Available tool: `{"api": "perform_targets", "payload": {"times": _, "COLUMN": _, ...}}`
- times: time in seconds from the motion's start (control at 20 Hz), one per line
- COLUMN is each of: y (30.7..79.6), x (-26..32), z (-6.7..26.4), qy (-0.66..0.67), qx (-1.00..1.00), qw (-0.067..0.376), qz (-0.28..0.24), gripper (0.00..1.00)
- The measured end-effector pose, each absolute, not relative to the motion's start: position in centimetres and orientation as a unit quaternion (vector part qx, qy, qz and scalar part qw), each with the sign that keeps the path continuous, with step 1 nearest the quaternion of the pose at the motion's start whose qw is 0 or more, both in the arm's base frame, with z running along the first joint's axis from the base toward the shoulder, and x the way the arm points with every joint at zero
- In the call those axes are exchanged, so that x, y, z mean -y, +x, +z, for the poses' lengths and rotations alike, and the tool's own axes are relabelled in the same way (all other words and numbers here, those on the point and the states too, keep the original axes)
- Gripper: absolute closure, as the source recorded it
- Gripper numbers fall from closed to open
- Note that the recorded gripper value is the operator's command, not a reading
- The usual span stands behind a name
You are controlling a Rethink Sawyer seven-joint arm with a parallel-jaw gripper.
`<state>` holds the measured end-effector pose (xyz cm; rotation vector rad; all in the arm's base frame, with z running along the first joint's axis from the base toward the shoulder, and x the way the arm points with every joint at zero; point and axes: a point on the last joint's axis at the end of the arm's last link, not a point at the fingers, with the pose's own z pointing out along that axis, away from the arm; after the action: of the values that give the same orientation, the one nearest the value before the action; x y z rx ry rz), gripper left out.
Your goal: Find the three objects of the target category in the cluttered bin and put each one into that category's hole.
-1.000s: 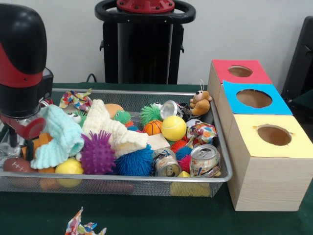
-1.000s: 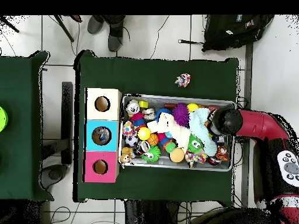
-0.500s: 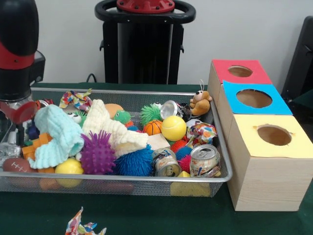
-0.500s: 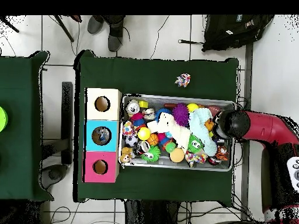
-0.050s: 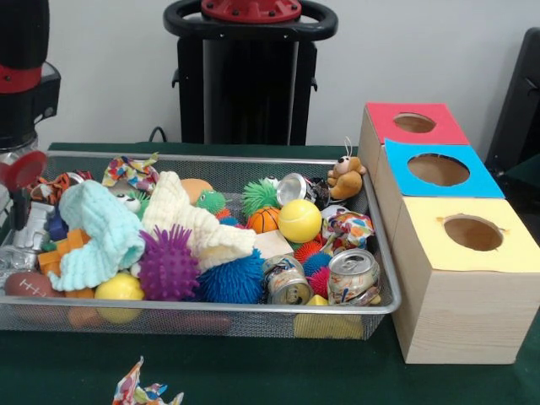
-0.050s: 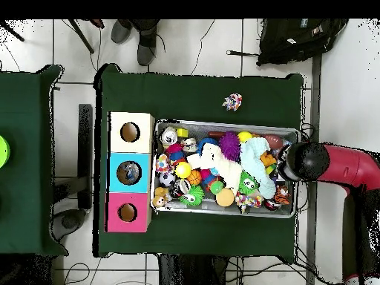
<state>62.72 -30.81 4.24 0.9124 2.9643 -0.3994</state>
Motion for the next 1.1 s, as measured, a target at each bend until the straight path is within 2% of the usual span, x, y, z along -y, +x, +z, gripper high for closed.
{"api": "perform_targets", "payload": {"times": 0.35, "y": 62.7, "x": 30.7, "z": 4.0, "qy": 0.29, "qx": -0.949, "qw": 0.005, "qz": -0.127, "gripper": 0.0}}
{"api": "perform_targets", "payload": {"times": 1.1, "y": 62.6, "x": 27.6, "z": 1.1, "qy": 0.272, "qx": -0.955, "qw": -0.015, "qz": -0.116, "gripper": 0.0}}
